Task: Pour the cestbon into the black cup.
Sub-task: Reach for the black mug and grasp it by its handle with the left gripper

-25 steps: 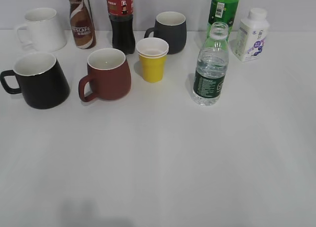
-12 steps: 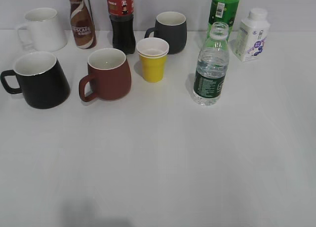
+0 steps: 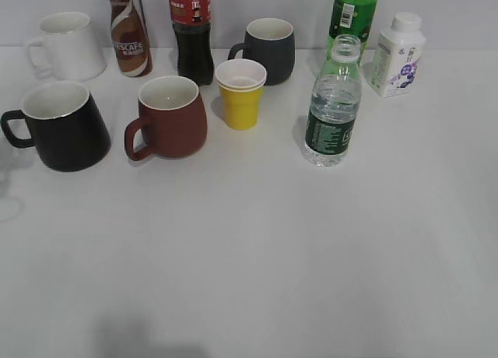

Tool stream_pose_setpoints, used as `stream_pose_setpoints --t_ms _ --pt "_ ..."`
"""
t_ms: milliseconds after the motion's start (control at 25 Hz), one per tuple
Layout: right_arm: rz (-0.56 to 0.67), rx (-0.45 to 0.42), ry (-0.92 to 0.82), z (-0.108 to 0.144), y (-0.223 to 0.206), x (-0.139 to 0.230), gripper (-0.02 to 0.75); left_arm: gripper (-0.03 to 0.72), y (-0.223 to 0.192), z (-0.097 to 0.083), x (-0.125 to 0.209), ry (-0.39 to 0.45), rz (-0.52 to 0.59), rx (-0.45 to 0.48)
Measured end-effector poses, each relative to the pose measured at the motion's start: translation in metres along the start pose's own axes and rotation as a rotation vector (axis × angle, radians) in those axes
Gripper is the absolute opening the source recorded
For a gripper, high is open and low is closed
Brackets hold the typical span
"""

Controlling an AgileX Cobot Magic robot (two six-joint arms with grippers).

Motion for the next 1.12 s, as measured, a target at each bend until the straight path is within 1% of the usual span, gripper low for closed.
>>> stream_pose_setpoints --t_ms 120,200,320,400,480,720,840,960,1120 --pt "0.0 0.0 0.0 0.0 0.0 0.0 0.588 0.321 -0.009 0.01 0.037 0.004 0.087 -0.024" --pt "0.0 0.0 0.0 0.0 0.0 0.0 0.588 0.321 0.0 0.019 0.067 0.016 0.143 -0.05" --pt "0.0 0.0 0.0 0.0 0.0 0.0 0.588 0.321 0.022 0.03 0.101 0.028 0.174 -0.078" --pt "0.0 0.0 0.0 0.0 0.0 0.0 0.588 0.321 0.024 0.032 0.107 0.027 0.134 -0.07" --pt "0.0 0.0 0.0 0.0 0.0 0.0 0.588 0.321 0.02 0.034 0.113 0.025 0.127 -0.069" --pt "0.0 0.0 0.0 0.0 0.0 0.0 0.588 0.327 0.009 0.042 0.143 0.023 0.195 -0.088" --pt "0.0 0.0 0.0 0.0 0.0 0.0 0.588 0.333 -0.001 0.045 0.152 0.023 0.216 -0.094" --pt "0.0 0.0 0.0 0.0 0.0 0.0 0.588 0.351 -0.014 0.046 0.155 0.023 0.208 -0.094" --pt "0.0 0.0 0.0 0.0 0.0 0.0 0.588 0.358 -0.026 0.046 0.157 0.023 0.196 -0.091"
Point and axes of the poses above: a point on each arm's last joint axis where the gripper is mounted, y pointing back along that axis away from the gripper, z along the wrist's bending axis when the last joint is at zero, x = y × z, the point moved 2 cm from there along -y, pointing out along that axis toward the gripper, and after that the axes turned 12 degrees about y, right-handed, at the moved point
